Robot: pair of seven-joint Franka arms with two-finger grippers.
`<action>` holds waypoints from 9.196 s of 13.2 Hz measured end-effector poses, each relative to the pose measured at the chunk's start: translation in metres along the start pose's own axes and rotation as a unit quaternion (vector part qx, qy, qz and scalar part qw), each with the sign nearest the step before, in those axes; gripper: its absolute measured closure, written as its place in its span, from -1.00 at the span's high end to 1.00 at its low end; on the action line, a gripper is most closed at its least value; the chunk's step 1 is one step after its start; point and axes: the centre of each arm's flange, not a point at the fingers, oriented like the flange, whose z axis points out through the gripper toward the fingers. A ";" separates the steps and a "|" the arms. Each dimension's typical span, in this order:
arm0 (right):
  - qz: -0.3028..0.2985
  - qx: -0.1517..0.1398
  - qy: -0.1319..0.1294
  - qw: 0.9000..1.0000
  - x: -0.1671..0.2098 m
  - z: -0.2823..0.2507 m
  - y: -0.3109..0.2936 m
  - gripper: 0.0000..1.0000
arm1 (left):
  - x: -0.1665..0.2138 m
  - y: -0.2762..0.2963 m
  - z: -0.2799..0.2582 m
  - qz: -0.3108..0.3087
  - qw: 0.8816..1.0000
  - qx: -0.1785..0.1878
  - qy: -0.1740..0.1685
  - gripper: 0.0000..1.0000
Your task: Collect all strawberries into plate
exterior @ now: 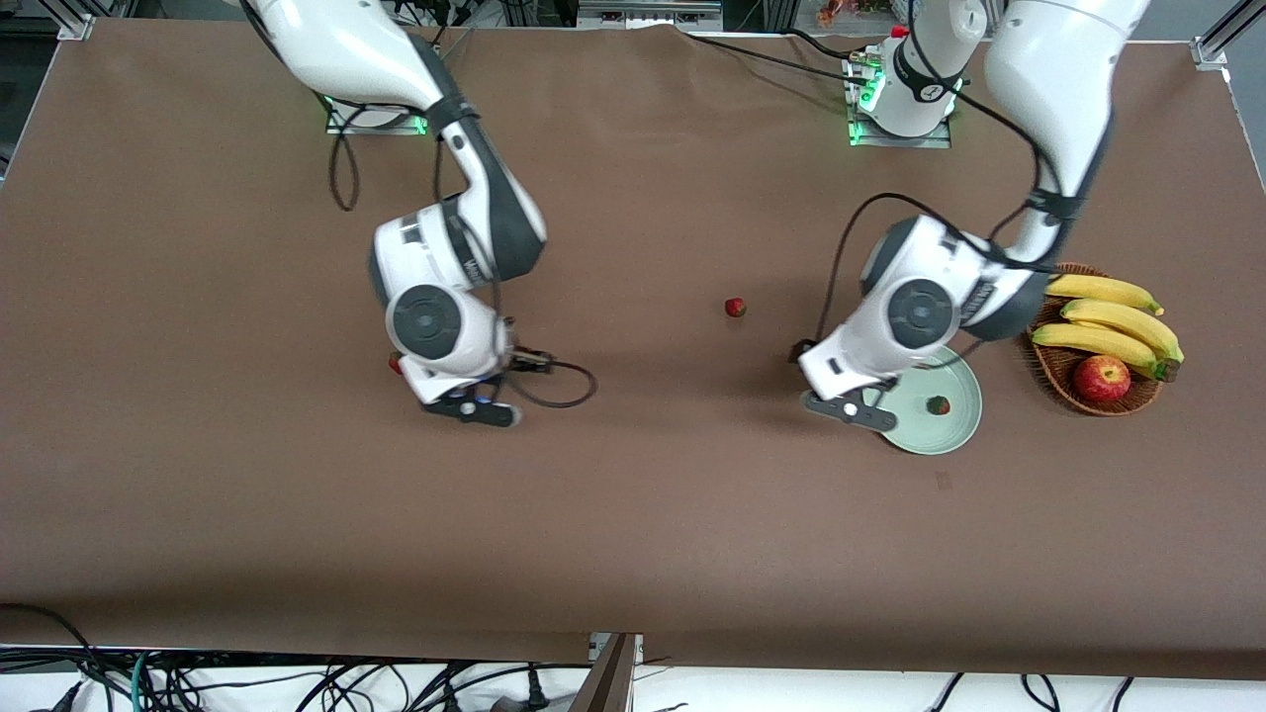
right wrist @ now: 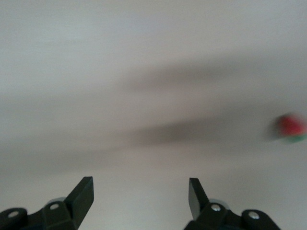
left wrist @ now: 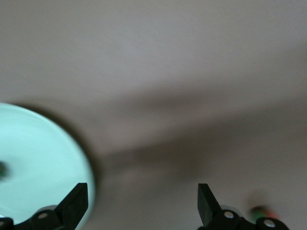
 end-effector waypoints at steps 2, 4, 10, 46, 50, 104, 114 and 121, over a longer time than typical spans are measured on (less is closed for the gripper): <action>-0.052 -0.015 0.012 0.998 0.008 0.029 0.066 0.76 | -0.009 0.048 0.016 -0.064 0.998 0.001 -0.003 1.00; -0.089 -0.021 0.029 0.995 0.003 0.066 0.118 0.75 | -0.025 0.081 0.028 -0.114 0.993 0.009 -0.012 1.00; -0.112 -0.031 0.053 0.992 -0.012 0.116 0.159 0.45 | -0.102 0.131 0.102 -0.191 0.981 -0.004 -0.019 1.00; 0.045 0.074 0.004 0.996 -0.013 -0.086 -0.030 0.93 | 0.001 -0.058 -0.022 0.135 0.990 0.008 0.032 0.51; -0.001 0.057 -0.007 0.998 -0.007 -0.121 0.029 0.94 | 0.020 -0.062 0.029 0.270 0.959 0.063 0.063 1.00; -0.020 0.031 0.063 0.997 -0.083 -0.275 0.246 1.00 | 0.021 -0.014 -0.028 0.063 0.988 0.140 -0.011 -0.33; -0.021 0.035 0.076 0.996 -0.081 -0.278 0.244 1.00 | 0.029 -0.125 -0.012 0.139 0.984 0.096 -0.051 0.52; -0.020 0.035 0.076 0.996 -0.080 -0.278 0.245 1.00 | -0.004 -0.158 -0.253 0.015 0.998 0.057 0.035 1.00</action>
